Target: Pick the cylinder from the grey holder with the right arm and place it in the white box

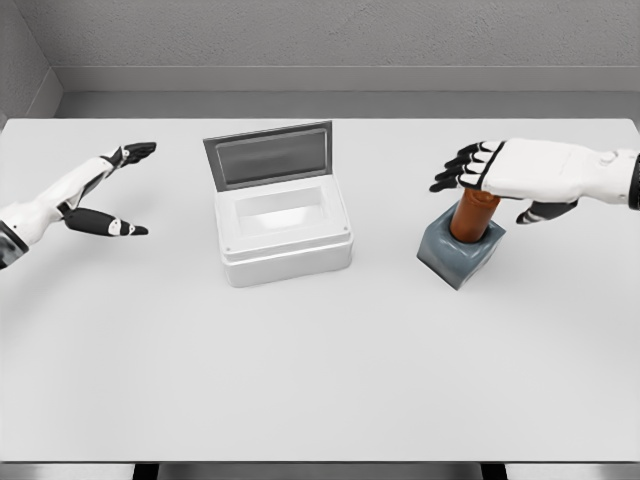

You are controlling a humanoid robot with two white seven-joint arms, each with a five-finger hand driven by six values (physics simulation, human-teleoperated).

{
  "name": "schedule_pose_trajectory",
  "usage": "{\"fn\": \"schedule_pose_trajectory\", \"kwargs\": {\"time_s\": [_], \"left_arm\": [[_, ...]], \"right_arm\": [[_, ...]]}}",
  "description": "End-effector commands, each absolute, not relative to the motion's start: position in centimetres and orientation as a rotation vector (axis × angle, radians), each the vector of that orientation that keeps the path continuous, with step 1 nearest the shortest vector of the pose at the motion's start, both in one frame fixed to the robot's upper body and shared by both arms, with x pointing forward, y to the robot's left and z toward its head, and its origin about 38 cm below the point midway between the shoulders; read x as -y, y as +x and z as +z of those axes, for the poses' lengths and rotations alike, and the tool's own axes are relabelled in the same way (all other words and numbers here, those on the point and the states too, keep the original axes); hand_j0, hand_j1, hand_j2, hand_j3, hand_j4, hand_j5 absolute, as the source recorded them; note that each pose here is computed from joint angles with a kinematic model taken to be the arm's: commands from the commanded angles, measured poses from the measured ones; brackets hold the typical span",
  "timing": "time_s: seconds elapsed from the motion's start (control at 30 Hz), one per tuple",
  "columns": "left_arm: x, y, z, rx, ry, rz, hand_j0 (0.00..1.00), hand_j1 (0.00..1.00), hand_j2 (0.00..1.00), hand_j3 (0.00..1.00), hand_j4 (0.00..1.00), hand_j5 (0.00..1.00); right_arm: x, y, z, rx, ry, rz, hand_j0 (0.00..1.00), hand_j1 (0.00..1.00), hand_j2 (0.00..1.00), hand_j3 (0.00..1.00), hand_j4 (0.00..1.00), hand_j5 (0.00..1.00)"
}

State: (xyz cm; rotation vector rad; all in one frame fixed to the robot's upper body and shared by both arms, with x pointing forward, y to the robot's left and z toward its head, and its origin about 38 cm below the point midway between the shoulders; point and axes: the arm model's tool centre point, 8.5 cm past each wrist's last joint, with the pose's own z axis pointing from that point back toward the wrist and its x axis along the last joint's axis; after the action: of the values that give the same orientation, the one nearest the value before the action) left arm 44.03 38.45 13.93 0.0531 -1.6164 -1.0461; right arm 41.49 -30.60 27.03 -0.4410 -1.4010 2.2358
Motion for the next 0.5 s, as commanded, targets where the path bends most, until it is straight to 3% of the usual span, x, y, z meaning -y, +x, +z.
{"fn": "schedule_pose_trajectory", "kwargs": {"time_s": [0.0, 0.47], "left_arm": [[-38.7, 44.0, 14.0, 1.611, 0.053, -1.044, 1.00, 1.00, 1.00, 1.00, 1.00, 1.00], [-38.5, 43.9, 13.1, 1.577, 0.026, -1.070, 1.00, 1.00, 1.00, 1.00, 1.00, 1.00]], "right_arm": [[30.6, 41.8, 26.1, 1.385, -0.423, 2.225, 1.00, 1.00, 1.00, 1.00, 1.00, 1.00], [30.3, 42.4, 24.8, 1.357, -0.407, 2.228, 1.00, 1.00, 1.00, 1.00, 1.00, 1.00]]}}
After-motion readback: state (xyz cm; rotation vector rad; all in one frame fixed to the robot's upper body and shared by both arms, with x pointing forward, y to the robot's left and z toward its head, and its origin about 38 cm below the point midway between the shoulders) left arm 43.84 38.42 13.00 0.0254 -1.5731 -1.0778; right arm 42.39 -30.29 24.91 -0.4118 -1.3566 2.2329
